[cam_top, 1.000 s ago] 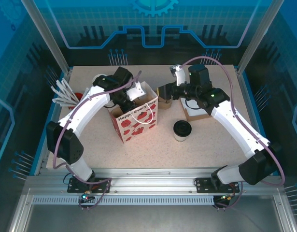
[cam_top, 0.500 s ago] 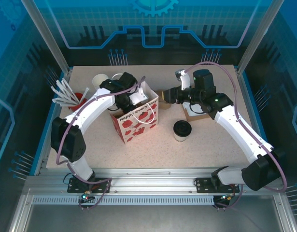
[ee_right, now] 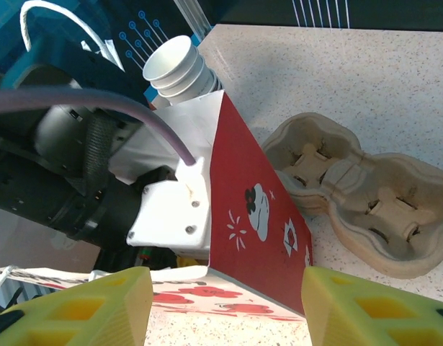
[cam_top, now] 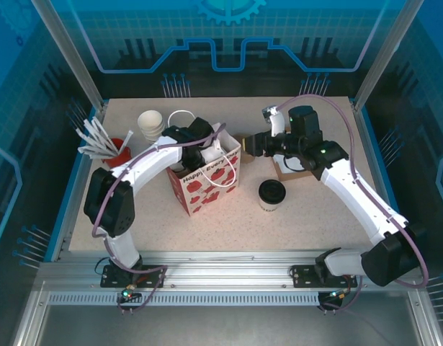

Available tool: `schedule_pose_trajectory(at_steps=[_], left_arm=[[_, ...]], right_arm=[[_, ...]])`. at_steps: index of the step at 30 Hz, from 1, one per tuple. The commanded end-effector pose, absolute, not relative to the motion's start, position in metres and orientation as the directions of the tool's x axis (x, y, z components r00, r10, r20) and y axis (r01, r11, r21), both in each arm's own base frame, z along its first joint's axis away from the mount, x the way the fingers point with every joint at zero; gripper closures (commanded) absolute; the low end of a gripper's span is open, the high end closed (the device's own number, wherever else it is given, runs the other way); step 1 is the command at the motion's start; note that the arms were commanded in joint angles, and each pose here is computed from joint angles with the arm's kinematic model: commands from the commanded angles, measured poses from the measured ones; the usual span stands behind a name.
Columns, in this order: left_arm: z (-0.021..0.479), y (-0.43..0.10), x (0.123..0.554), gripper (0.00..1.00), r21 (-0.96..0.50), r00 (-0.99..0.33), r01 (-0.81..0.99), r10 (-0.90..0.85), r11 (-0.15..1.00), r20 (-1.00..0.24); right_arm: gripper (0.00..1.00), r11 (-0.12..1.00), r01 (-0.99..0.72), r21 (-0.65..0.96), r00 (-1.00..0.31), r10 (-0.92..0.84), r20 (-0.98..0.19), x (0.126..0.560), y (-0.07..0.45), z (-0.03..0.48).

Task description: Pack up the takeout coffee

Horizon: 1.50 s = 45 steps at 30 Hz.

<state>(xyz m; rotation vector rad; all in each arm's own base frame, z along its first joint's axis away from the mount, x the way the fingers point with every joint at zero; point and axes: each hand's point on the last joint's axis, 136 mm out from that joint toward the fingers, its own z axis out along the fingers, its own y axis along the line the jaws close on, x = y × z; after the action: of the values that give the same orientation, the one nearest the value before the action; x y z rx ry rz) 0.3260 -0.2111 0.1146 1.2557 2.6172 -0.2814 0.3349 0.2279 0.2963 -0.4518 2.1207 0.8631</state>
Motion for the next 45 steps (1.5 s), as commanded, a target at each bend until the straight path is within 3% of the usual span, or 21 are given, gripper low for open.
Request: schedule_pose_trajectory(at_steps=[1, 23, 31, 37, 45], left_arm=[[0.099, -0.216, 0.324, 0.68, -0.085, -0.624, 0.775, 0.736, 0.626, -0.264], [0.034, -0.223, 0.305, 0.58, -0.086, -0.652, 0.755, 0.729, 0.65, -0.207], [0.059, -0.23, 0.31, 0.49, -0.082, -0.652, 0.748, 0.706, 0.659, -0.276], [0.077, -0.233, 0.313, 0.35, -0.087, -0.658, 0.738, 0.685, 0.669, -0.313], [0.101, -0.236, 0.314, 0.3, -0.092, -0.657, 0.731, 0.659, 0.677, -0.366]], right_arm=[[0.41, 0.705, -0.564, 0.429, -0.61, -0.007, -0.792, 0.333, 0.221, 0.305], [0.41, 0.704, -0.558, 0.44, -0.622, -0.004, -0.783, 0.334, 0.22, 0.298], [0.41, 0.706, -0.557, 0.437, -0.62, -0.004, -0.785, 0.333, 0.219, 0.299], [0.41, 0.709, -0.555, 0.434, -0.621, -0.006, -0.784, 0.332, 0.218, 0.298], [0.41, 0.709, -0.555, 0.434, -0.62, -0.005, -0.784, 0.331, 0.218, 0.298]])
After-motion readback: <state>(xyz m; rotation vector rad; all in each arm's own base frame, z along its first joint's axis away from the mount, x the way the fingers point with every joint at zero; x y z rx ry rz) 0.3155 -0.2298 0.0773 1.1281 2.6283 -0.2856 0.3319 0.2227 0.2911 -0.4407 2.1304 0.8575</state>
